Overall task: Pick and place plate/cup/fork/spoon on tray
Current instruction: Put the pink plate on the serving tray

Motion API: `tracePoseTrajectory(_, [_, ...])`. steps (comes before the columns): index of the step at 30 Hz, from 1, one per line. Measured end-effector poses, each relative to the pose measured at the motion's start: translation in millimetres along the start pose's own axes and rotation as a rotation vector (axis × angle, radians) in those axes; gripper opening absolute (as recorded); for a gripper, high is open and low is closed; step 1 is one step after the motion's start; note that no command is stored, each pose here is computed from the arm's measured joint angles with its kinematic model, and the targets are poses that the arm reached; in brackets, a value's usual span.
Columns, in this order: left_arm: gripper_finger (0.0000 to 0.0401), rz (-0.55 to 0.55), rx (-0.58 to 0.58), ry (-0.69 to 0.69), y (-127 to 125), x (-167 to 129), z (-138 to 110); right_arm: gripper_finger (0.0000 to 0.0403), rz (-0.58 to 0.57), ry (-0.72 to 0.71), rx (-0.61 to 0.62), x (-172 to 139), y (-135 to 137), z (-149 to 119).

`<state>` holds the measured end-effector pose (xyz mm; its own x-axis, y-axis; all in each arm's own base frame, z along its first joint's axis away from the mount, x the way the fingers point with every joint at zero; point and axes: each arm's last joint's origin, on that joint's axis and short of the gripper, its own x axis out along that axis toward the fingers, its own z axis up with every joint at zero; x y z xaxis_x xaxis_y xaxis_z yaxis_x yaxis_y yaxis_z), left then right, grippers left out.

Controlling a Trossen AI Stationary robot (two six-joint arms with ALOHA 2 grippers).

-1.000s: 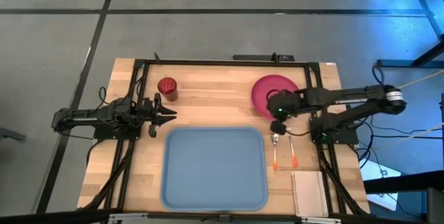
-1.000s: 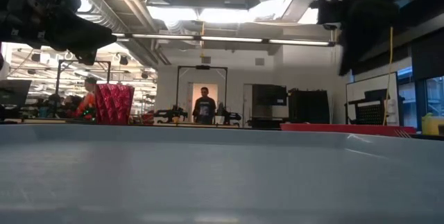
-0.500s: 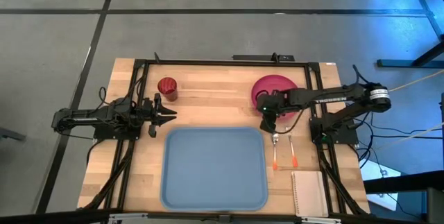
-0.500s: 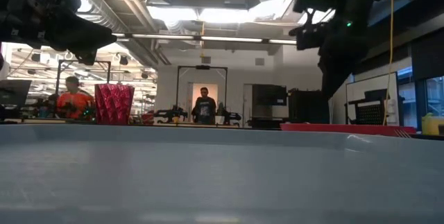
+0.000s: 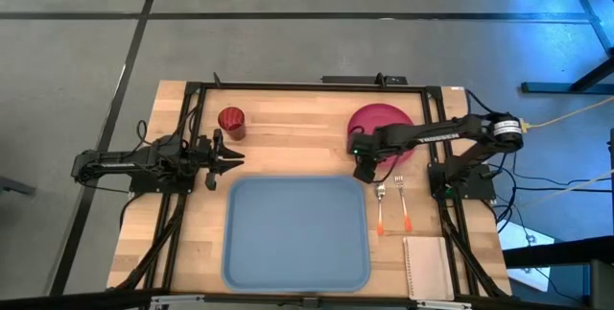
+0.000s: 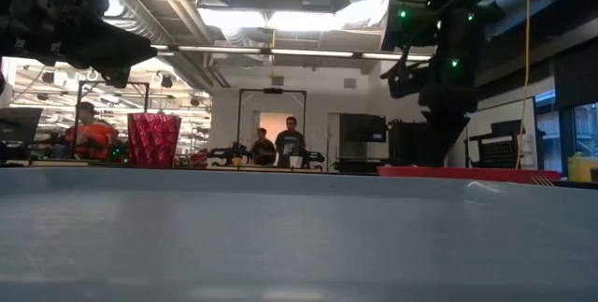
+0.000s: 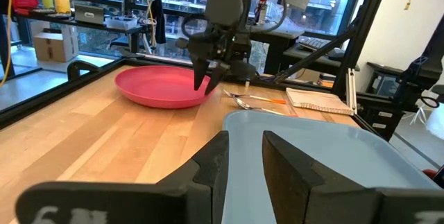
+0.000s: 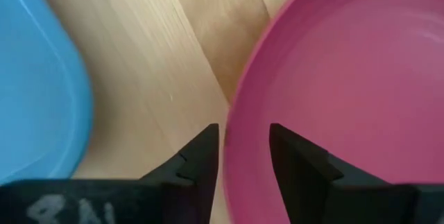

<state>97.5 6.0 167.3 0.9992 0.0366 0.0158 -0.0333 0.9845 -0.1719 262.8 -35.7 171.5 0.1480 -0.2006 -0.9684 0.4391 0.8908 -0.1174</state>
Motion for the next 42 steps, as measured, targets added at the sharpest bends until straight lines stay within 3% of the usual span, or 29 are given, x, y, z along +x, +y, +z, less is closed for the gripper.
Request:
tracePoseTrajectory(15, [0.0082, 0.000, 0.000, 0.000, 0.0, 0.0, 0.0, 0.0128, -0.033, 0.052, 0.036, 35.2, 8.4, 5.9])
tracePoseTrajectory(19, [0.0082, 0.000, 0.000, 0.000, 0.0, 0.0, 0.0, 0.0094, -0.053, 0.049, 0.036, 35.7, 7.9, 5.9])
tracePoseTrajectory(24, [0.0082, 0.000, 0.000, 0.000, 0.0, 0.0, 0.0, 0.0020, -0.104, 0.027, 0.009, 34.2, 6.2, 6.9])
tracePoseTrajectory(27, [0.0082, 0.000, 0.000, 0.000, 0.0, 0.0, 0.0, 0.0011, -0.149, 0.011, -0.022, 32.7, 4.7, 7.0])
tracePoseTrajectory(34, [0.0082, 0.000, 0.000, 0.000, 0.0, 0.0, 0.0, 0.0006, -0.129, -0.055, -0.095, 1.4, 5.9, 28.4])
tracePoseTrajectory(42, [0.0082, 0.000, 0.000, 0.000, 0.0, 0.0, 0.0, 0.0006, 0.067, -0.209, -0.284, -53.4, 37.4, 60.5])
